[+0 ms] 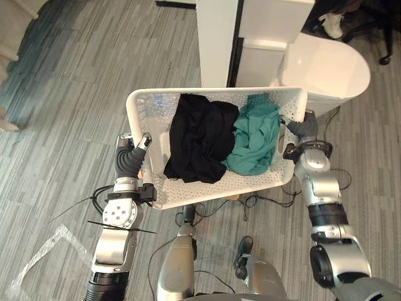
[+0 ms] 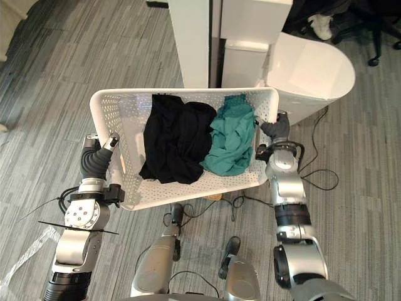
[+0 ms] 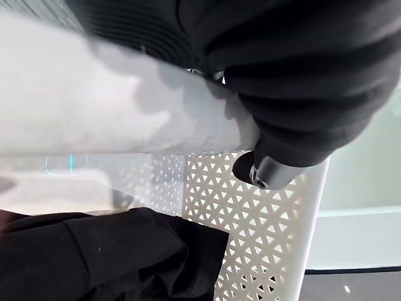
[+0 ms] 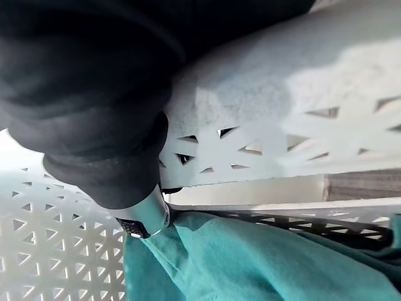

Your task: Pick up the laundry basket with both hands and put the clothes into the washing machine.

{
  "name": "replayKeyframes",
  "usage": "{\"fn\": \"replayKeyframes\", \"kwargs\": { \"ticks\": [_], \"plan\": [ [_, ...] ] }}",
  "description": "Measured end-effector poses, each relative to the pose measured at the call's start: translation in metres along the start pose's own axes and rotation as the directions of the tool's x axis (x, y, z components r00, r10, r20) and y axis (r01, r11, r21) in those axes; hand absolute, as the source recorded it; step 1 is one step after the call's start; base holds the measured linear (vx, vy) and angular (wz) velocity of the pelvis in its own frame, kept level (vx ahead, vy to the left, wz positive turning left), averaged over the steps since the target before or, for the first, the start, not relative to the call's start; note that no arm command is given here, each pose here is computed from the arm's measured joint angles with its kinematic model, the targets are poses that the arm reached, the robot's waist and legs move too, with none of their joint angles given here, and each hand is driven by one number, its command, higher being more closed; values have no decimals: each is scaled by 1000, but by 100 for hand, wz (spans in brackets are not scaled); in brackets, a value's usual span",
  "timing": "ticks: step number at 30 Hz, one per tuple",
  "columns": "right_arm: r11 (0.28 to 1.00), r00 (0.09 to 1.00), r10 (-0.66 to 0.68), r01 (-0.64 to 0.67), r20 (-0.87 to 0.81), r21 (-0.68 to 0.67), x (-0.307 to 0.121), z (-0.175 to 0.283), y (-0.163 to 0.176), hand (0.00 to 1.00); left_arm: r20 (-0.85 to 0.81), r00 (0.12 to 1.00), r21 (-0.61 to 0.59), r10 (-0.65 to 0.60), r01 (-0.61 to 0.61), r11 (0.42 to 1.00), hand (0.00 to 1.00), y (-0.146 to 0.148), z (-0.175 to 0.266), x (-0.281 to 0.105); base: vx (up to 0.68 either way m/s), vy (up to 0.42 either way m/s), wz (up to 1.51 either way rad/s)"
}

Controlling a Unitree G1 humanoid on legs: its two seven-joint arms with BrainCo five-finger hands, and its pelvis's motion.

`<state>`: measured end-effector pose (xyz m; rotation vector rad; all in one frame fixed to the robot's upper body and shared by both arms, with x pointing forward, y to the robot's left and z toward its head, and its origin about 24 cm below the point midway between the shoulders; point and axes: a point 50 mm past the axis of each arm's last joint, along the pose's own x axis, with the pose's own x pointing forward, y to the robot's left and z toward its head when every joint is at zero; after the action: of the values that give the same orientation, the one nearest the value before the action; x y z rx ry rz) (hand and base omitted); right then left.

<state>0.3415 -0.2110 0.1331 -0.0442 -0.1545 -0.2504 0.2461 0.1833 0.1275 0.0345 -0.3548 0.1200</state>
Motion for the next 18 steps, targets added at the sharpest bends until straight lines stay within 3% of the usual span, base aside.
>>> {"fn": "replayKeyframes", "kwargs": {
  "ticks": [4, 11, 18],
  "plan": [
    [999, 999, -35, 35, -19, -5, -24, -15, -8, 100, -39, 999, 3, -20, 21, 1000, 100, 1, -7, -8, 27, -33, -3],
    [996, 995, -86, 84, -59, -25, -70, -34, -40, 100, -140, 986, -138, -91, 72, 988, 100, -9, -25, -23, -33, -50, 11],
    [994, 978, -107, 103, -178, -28, -105, -61, -52, 100, -242, 966, -130, -93, 63, 989, 100, -14, -46, -42, -160, 58, -28]
  ]
}}
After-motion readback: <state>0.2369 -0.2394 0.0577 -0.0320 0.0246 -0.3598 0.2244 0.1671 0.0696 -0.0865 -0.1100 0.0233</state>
